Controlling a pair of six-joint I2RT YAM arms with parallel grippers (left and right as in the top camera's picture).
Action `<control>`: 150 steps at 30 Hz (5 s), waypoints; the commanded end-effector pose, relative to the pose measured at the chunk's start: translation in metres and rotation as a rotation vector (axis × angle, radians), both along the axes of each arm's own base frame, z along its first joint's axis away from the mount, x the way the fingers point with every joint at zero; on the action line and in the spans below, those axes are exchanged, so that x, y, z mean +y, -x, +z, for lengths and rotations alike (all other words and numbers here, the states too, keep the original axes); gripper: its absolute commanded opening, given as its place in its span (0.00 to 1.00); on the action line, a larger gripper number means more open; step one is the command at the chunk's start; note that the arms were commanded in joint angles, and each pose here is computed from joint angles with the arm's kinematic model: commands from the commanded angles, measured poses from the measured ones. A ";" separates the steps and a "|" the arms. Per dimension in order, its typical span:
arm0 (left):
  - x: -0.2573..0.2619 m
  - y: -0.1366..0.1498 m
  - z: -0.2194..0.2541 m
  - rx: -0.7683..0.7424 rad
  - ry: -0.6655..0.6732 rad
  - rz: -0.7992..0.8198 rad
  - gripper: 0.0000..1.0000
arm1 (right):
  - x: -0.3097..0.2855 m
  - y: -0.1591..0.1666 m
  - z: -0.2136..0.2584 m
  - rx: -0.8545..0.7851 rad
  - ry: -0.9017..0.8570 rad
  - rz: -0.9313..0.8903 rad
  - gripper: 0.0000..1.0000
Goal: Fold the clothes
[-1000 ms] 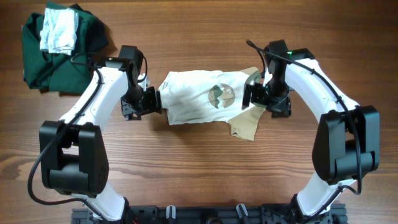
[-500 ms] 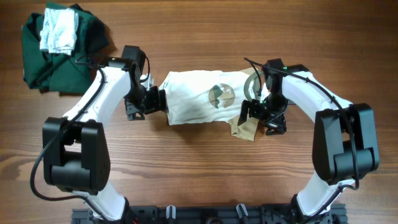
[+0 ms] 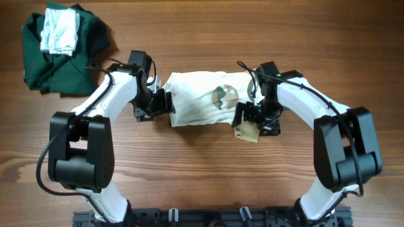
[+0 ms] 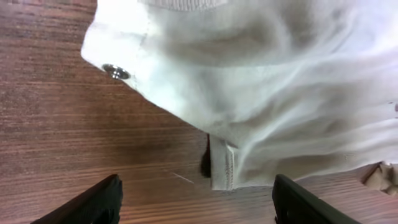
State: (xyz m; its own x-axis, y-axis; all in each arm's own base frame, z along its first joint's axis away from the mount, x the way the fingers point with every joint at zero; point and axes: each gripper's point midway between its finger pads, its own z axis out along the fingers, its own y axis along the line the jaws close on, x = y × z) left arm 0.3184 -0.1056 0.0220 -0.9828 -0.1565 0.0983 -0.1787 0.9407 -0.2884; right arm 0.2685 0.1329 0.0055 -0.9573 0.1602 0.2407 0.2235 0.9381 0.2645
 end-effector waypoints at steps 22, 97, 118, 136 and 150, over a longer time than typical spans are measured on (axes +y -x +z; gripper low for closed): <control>-0.039 0.013 -0.027 0.087 0.077 -0.024 0.70 | 0.003 0.005 -0.011 0.005 -0.013 -0.024 1.00; -0.013 -0.034 0.043 -0.272 -0.065 -0.034 0.04 | 0.024 -0.086 0.067 -0.438 -0.237 -0.103 0.04; -0.018 -0.076 0.031 -0.402 -0.066 -0.021 0.11 | 0.015 -0.125 0.078 -0.614 -0.178 -0.141 0.04; -0.025 -0.104 0.016 -0.475 -0.050 -0.015 0.09 | 0.004 -0.158 0.077 -0.742 -0.105 -0.173 0.04; -0.025 -0.114 0.017 -0.516 -0.050 -0.009 0.14 | -0.006 -0.168 0.053 -0.758 -0.021 -0.142 0.88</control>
State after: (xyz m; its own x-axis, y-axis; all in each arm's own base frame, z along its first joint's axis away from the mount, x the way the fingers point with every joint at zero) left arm 0.4353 -0.1323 0.0456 -0.8967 -0.1485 -0.4170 -0.0144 0.9513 -0.3079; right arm 0.4310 0.1324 0.0653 -0.8363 0.3117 -0.4510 0.0882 0.8885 0.4504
